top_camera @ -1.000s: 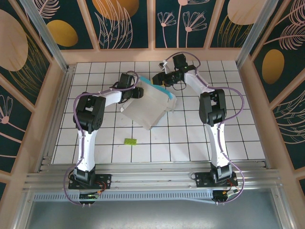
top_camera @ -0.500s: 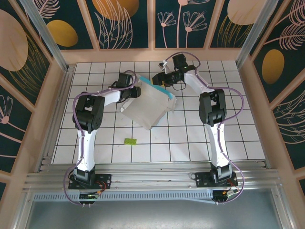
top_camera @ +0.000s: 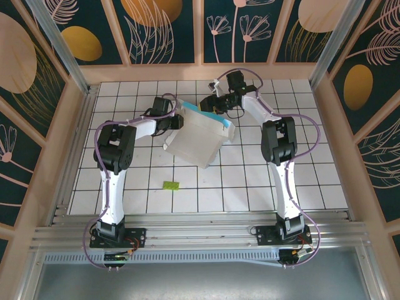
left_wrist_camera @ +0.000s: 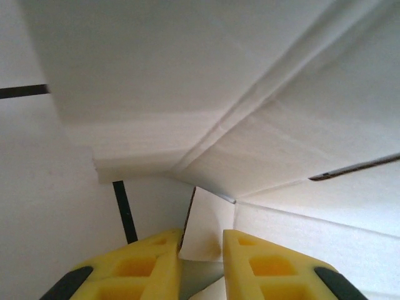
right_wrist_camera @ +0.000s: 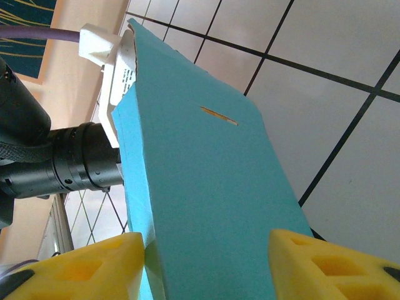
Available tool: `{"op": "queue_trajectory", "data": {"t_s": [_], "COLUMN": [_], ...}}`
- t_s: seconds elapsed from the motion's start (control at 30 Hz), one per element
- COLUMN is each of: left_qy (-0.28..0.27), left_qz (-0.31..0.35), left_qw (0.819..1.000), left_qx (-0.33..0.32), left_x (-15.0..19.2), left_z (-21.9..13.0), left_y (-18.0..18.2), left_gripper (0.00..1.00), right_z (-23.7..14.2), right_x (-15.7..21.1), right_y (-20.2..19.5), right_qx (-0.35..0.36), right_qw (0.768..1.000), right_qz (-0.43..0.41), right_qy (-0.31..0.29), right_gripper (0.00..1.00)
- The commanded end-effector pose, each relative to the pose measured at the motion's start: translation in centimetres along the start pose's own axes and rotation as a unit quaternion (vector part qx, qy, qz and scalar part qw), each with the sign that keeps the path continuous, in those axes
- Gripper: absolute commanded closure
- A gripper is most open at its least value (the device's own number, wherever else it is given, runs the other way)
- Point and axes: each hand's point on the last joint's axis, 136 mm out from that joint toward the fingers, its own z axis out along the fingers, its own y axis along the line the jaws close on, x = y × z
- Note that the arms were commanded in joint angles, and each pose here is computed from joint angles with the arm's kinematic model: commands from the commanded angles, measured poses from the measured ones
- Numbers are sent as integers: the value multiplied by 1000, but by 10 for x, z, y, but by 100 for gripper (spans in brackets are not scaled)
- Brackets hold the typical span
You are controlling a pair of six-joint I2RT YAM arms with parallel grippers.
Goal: Fold the paper box
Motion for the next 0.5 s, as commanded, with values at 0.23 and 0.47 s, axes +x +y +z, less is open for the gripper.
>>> {"op": "queue_trajectory", "data": {"t_s": [0.23,0.47], "left_qy": [-35,-27], "left_qz": [41,46], "left_qw": [996,995], "left_qx": [76,85], "left_x": [-18,-19], "left_z": [-21,-19], "left_y": [-39,-42], "left_gripper": [69,70], "right_z": [6,6], "right_x": [7,7], "right_y": [-7,-7], "right_qx": [18,18], "right_qw": [1000,1000], "right_qz": [11,12], "right_qy": [13,13], "right_gripper": [45,45]}}
